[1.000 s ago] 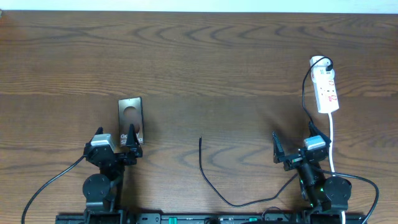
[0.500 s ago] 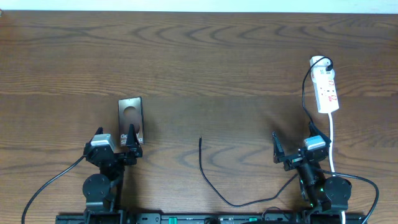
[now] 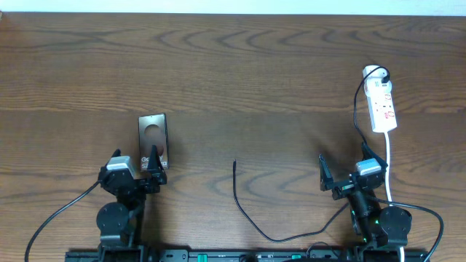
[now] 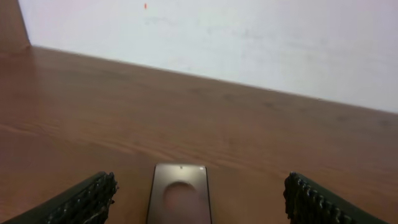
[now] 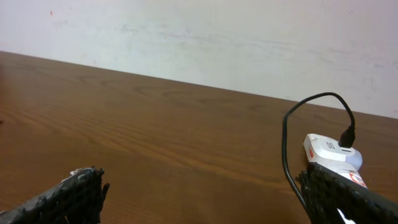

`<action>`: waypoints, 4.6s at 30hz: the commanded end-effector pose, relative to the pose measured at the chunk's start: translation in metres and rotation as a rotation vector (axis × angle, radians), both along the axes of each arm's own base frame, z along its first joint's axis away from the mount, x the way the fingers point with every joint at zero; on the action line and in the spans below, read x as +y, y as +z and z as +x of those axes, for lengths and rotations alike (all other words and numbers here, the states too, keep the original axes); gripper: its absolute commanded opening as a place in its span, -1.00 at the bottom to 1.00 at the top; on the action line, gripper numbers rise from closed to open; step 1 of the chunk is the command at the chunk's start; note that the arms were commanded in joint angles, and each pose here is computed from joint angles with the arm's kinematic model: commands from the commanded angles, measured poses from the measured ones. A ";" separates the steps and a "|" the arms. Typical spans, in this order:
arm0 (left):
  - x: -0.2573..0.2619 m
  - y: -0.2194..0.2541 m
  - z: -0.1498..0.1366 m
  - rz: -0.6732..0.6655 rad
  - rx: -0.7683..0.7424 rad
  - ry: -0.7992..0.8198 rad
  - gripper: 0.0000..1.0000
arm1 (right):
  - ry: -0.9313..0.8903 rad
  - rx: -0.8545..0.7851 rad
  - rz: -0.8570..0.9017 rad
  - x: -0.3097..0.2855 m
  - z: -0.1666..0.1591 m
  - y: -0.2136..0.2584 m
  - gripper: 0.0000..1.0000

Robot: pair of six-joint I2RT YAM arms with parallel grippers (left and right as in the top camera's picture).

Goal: Plug charger to phone and switch on socket
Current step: 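Move the left gripper forward and down over the silver phone, then lower the left gripper and close it on the phone's bottom edge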

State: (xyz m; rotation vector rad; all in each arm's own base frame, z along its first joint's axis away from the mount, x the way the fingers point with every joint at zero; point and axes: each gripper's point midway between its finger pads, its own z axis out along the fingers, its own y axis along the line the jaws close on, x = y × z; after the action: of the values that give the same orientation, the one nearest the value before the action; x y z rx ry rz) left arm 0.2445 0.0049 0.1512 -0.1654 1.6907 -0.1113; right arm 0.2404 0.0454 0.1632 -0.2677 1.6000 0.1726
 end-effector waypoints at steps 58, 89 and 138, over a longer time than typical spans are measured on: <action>-0.001 -0.061 0.080 0.023 1.310 -0.078 0.95 | 0.003 0.005 0.001 0.001 0.000 -0.001 0.98; -0.001 -0.117 0.070 0.020 1.439 -0.079 0.96 | 0.003 0.005 0.001 0.001 0.000 -0.001 0.99; 0.009 -0.152 0.090 0.067 1.429 -0.038 0.96 | 0.003 0.005 0.001 0.001 0.000 -0.001 0.99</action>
State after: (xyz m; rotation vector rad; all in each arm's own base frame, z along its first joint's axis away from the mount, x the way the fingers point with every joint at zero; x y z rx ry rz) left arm 0.3381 0.0099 0.0037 -0.1646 3.1008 0.0468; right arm 0.2404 0.0453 0.1628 -0.2667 1.6020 0.1720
